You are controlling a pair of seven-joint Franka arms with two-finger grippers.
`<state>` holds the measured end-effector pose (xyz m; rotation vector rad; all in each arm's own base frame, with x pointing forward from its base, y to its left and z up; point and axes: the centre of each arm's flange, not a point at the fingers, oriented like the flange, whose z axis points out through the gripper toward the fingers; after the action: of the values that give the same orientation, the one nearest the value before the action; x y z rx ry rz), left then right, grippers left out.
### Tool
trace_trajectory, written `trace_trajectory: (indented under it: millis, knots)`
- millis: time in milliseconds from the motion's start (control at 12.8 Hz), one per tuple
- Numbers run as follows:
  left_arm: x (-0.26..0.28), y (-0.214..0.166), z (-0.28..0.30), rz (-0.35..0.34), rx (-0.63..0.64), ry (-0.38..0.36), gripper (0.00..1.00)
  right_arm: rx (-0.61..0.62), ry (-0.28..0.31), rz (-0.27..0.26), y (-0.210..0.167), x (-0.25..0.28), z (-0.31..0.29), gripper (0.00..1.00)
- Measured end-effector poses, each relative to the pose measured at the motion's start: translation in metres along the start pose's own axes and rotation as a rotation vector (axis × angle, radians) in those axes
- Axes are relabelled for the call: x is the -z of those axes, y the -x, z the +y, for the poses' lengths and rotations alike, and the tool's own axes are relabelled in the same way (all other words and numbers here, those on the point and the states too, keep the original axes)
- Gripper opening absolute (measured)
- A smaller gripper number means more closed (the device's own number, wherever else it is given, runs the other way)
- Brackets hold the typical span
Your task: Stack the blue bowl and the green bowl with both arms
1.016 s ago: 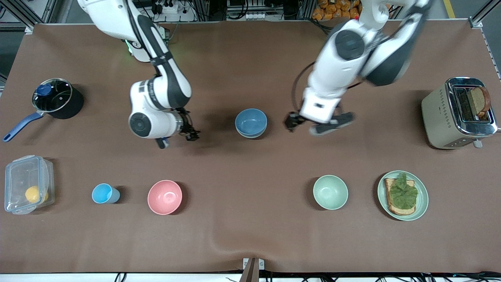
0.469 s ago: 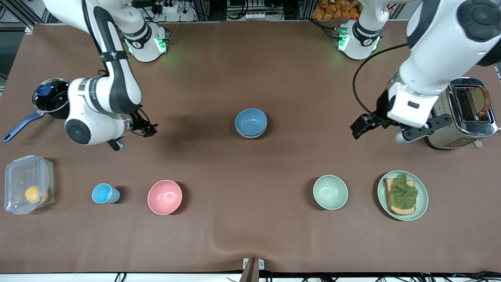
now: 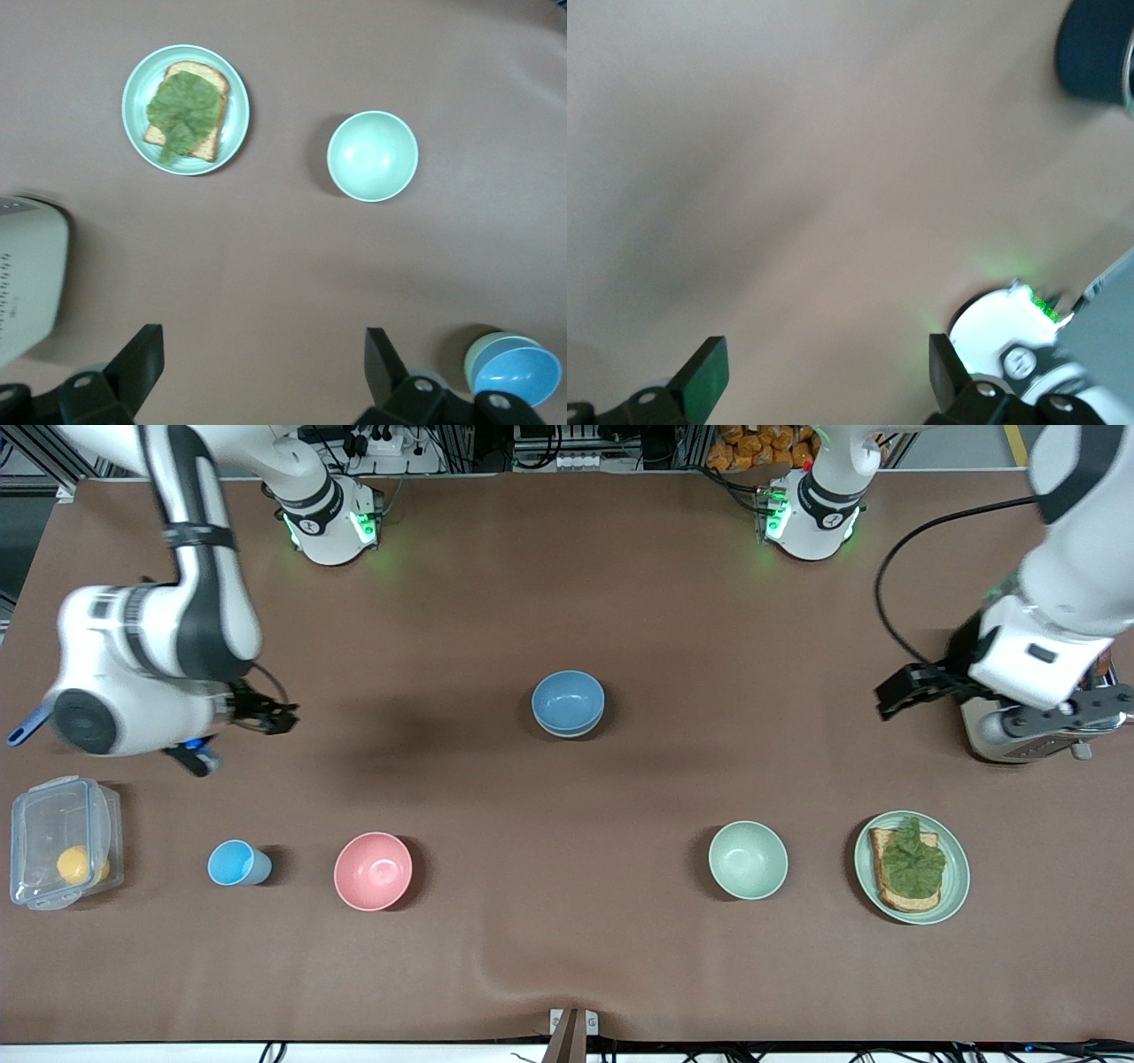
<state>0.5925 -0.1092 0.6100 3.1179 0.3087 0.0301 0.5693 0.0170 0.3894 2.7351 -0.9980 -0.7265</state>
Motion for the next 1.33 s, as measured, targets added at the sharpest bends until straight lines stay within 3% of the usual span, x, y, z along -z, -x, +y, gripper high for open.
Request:
trace_trajectory:
  millis: [156, 469, 703, 1094, 1328]
  knots:
    - [0.011, 0.001, -0.028, -0.033, 0.007, 0.02, 1.0, 0.117, -0.053, 0.011, -0.036, 0.026, 0.048, 1.0]
    - [0.029, 0.005, -0.065, -0.044, -0.061, 0.021, 1.0, 0.207, -0.089, 0.114, -0.06, 0.082, 0.092, 1.0]
    - [0.039, 0.009, -0.065, -0.044, -0.08, 0.02, 1.0, 0.33, -0.163, 0.206, -0.029, 0.132, 0.115, 1.0]
    - [0.04, 0.009, -0.067, -0.042, -0.126, 0.015, 1.0, 0.475, -0.247, 0.415, 0.049, 0.202, 0.131, 1.0]
    - [0.051, 0.015, -0.068, -0.026, -0.127, 0.016, 1.0, 0.511, -0.269, 0.484, 0.086, 0.223, 0.132, 1.0]
